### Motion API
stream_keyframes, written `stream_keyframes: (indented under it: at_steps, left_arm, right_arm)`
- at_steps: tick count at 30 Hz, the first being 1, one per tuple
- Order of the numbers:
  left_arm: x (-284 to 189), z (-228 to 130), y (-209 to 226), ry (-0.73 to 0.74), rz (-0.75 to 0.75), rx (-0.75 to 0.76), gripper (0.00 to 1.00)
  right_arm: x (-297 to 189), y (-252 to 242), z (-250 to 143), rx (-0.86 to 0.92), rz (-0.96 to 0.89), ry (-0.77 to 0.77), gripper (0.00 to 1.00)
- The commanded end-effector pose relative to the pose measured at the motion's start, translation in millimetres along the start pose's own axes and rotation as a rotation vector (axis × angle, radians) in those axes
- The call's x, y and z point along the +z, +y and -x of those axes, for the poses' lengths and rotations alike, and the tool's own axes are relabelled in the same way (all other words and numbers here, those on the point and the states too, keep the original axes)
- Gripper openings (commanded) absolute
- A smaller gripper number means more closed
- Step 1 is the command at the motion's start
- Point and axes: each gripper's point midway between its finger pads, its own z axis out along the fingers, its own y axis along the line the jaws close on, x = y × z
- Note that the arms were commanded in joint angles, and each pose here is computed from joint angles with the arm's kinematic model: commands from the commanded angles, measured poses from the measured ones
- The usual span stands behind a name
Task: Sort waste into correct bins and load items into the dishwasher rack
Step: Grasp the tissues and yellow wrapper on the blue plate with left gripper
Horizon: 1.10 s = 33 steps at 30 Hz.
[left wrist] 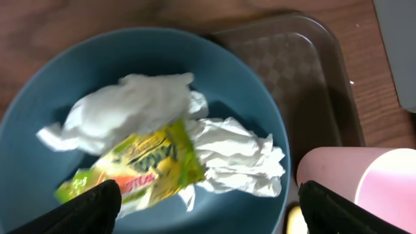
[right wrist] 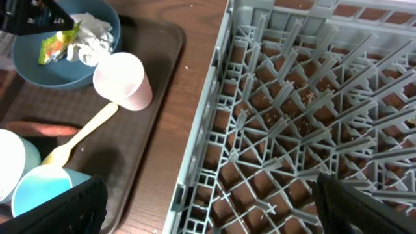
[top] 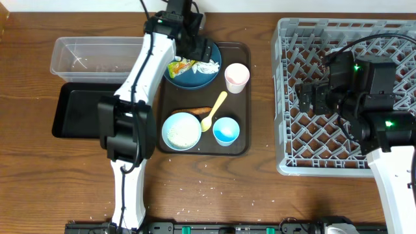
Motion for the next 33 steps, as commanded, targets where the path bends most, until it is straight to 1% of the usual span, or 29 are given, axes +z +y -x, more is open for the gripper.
stream_keyframes:
  at_steps: [1,7,11,16,19,20,22,25,26,27,29,30,33]
  left_arm:
    - [21,-3,4,0.018,0.017,0.059,0.9]
    - [55,-16,20,0.06,0.067,0.053,0.9]
    - [65,-16,32,0.054,0.125,0.05,0.9]
    - [81,-22,37,0.063,0.134,0.042,0.9]
    - [94,-33,40,0.095,0.134,0.038,0.88]
    - [98,-36,41,0.105,0.134,0.036,0.86]
    - [102,-40,42,0.115,0.134,0.035,0.75]
    - [104,-41,42,0.118,0.134,0.035,0.5]
    - [104,-41,42,0.116,0.134,0.035,0.37]
    - [104,-40,42,0.114,0.133,0.035,0.3]
    - [104,-39,42,0.11,0.134,0.031,0.09]
    - [103,-38,42,0.107,0.134,0.019,0.06]
    - [93,-32,40,0.085,0.137,-0.037,0.06]
  right_arm:
    - [-1,4,2,-0.007,0.018,-0.001,0.99]
    - [0,4,0,-0.005,0.015,0.011,0.99]
    - [1,4,-2,-0.003,0.016,0.019,0.99]
    - [1,4,-4,-0.002,0.016,0.025,0.99]
    - [1,4,-4,-0.002,0.016,0.026,0.99]
    - [1,4,-4,-0.002,0.016,0.026,0.99]
    - [1,4,-4,-0.002,0.016,0.025,0.99]
    - [1,4,-4,-0.002,0.016,0.025,0.99]
    - [1,4,-4,-0.002,0.016,0.026,0.99]
    - [1,4,-4,-0.002,0.016,0.025,0.98]
    - [1,4,-4,-0.002,0.016,0.025,0.97]
    - [1,4,-4,-0.002,0.016,0.025,0.97]
    - [1,4,-4,-0.002,0.016,0.025,0.96]
